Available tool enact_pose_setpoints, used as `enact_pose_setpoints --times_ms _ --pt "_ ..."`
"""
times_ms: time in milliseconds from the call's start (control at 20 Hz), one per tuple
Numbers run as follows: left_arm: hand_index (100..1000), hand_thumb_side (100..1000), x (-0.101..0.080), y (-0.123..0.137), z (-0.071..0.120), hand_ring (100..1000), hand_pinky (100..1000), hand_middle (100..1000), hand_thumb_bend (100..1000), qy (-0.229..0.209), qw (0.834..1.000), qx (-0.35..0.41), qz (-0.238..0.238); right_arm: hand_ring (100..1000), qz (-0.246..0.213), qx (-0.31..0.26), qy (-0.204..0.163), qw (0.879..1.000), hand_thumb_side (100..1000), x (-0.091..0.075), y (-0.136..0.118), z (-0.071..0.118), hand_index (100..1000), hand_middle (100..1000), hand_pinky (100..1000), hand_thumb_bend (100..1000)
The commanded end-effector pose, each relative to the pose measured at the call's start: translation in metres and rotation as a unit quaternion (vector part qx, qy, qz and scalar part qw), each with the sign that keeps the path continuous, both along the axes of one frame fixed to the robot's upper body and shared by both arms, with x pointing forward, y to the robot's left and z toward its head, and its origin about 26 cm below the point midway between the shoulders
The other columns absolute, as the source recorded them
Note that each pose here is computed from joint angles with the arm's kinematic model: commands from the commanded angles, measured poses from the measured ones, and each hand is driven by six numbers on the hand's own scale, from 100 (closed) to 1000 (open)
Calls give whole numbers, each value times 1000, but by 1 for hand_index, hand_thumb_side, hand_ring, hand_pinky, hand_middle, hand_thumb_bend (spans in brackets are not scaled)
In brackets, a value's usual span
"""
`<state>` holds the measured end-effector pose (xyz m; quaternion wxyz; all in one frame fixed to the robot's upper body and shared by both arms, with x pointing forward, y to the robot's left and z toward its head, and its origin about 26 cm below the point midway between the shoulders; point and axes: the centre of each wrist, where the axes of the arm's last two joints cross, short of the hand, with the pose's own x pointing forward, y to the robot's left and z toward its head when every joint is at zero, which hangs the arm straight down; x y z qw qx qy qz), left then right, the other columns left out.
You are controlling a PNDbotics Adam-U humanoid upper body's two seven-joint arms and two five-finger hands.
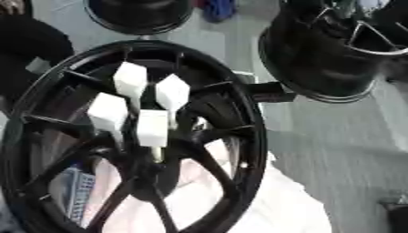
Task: Pull the pin out of the wheel hub.
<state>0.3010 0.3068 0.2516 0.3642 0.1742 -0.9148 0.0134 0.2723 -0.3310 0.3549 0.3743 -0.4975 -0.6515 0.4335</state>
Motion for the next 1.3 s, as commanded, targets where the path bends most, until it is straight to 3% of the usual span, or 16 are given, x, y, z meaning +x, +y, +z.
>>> enact_pose_setpoints --times_ms 50,650,1000,1300 --pt "757 333 -2 -2 8 661 747 621 100 -11 1000 1 -4 750 31 -7 -5 999 198 -1 8 6 799 709 917 100" --pt "756 345 -1 -3 7 660 747 620 100 -2 1000 -19 -9 743 123 -7 9 992 199 12 50 -7 789 705 887 100" --pt "755 350 -2 -3 5 658 746 618 100 3 1000 -25 -7 740 136 -17 33 990 198 18 75 -16 784 703 871 100" --pt "753 360 -3 0 0 657 745 617 100 12 999 -37 3 741 120 -3 16 993 200 21 103 -20 787 705 866 100"
